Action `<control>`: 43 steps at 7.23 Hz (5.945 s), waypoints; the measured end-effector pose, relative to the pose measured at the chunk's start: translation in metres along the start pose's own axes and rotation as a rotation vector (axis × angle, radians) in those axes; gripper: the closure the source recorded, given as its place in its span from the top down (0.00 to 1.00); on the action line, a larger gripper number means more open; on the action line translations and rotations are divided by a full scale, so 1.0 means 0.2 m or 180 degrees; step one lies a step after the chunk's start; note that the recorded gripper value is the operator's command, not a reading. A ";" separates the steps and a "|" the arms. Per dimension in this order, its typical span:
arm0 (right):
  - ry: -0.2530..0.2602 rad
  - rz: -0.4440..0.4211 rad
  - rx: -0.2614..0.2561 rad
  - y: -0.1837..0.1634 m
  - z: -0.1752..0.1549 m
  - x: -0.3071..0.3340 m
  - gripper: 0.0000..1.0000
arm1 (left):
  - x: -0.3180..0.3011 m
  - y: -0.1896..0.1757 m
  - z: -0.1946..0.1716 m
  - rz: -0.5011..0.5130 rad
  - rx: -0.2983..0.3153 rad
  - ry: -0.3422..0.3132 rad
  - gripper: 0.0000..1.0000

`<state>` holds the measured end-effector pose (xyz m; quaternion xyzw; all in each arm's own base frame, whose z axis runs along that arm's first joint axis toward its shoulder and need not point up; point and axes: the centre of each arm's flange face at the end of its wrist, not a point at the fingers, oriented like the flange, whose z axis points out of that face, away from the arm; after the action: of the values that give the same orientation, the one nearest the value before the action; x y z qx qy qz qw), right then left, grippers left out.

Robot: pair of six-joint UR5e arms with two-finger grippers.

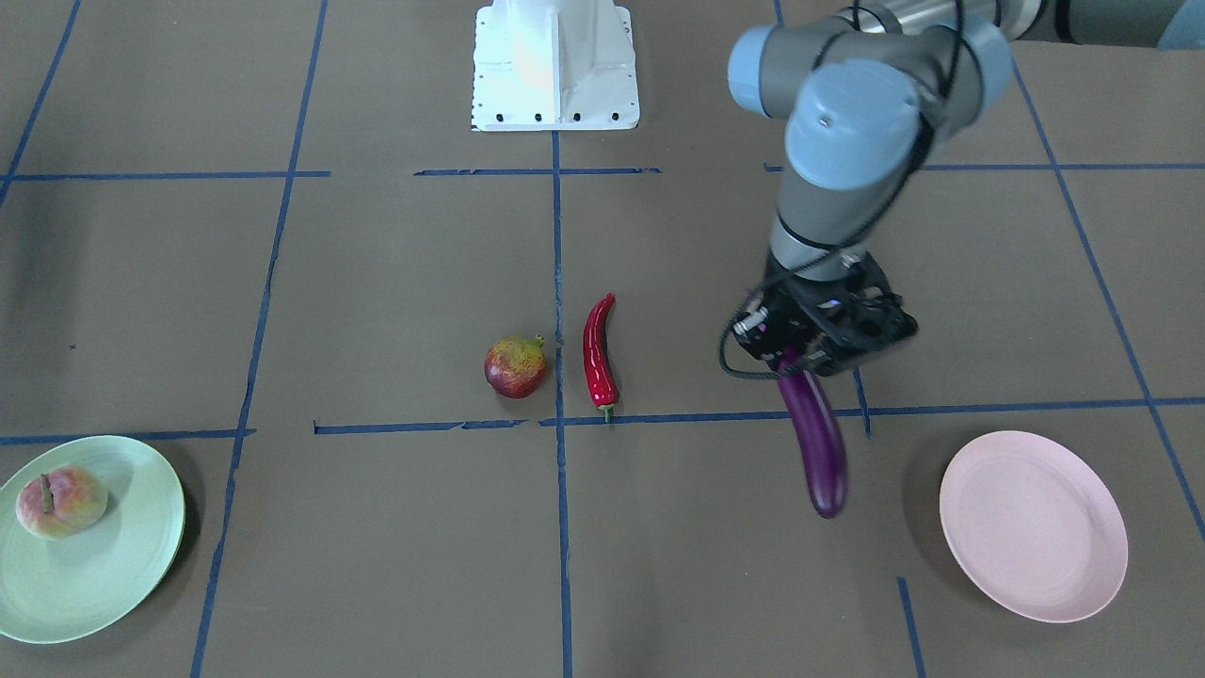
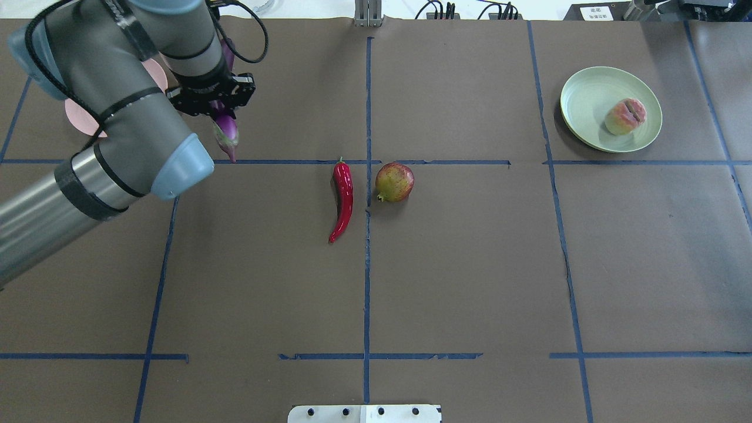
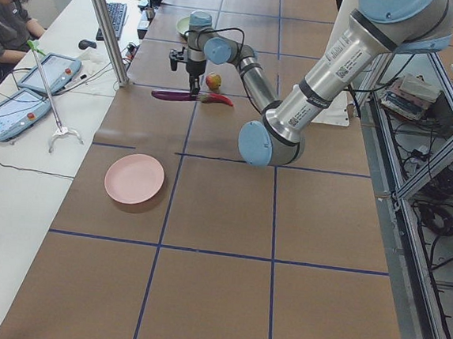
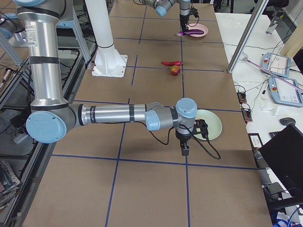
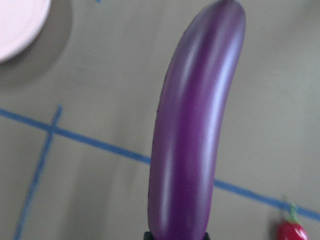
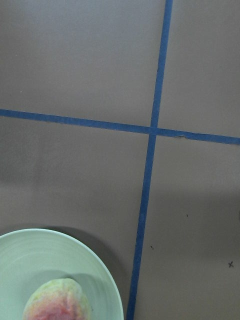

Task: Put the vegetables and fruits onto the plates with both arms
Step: 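Carry the eggplant to the pink plate and release it, then withdraw the left gripper while moving the right gripper toward the pomegranate, then lower the right gripper and grasp the pomegranate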

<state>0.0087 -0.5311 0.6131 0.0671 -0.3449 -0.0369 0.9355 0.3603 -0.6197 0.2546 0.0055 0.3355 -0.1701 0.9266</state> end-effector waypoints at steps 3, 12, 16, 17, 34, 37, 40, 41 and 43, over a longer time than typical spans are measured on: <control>-0.0025 -0.0036 0.0024 -0.02 -0.02 -0.04 1.00 | -0.60 -0.74 0.37 0.0345 0.0009 -0.0138 0.00; -0.0144 -0.0088 0.0156 -0.05 -0.13 -0.26 1.00 | -1.36 -0.75 0.78 0.0845 -0.0087 0.0553 1.00; -0.0519 -0.0163 0.0165 -0.30 -0.16 -1.05 1.00 | -1.71 -1.00 0.40 0.1176 -0.0077 0.0608 1.00; -0.0602 -0.0163 0.0101 -0.33 -0.16 -1.29 1.00 | -1.78 -1.04 0.26 0.1348 -0.0102 0.0531 1.00; 0.0171 0.0553 -0.0053 -0.36 0.33 -3.60 1.00 | -2.34 -0.78 -0.13 0.1572 -0.0351 0.0318 1.00; 0.0090 0.0530 0.0019 -0.39 0.43 -3.60 1.00 | -2.34 -0.78 -0.13 0.1571 -0.0356 0.0320 1.00; 0.0161 0.0510 -0.0038 -0.37 0.53 -3.59 0.22 | -2.34 -0.78 -0.13 0.1569 -0.0358 0.0320 1.00; 0.0151 0.0513 -0.0038 -0.38 0.52 -3.59 0.03 | -2.34 -0.78 -0.13 0.1567 -0.0361 0.0320 1.00; 0.0051 0.0541 -0.0046 -0.46 0.43 -3.54 0.02 | -2.35 -0.78 -0.13 0.1567 -0.0360 0.0320 1.00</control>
<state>-0.5863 -0.5484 0.2108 0.0311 -0.3417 0.0406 0.9384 -0.0414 -0.6166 0.5435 0.0437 0.3786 0.0802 0.9210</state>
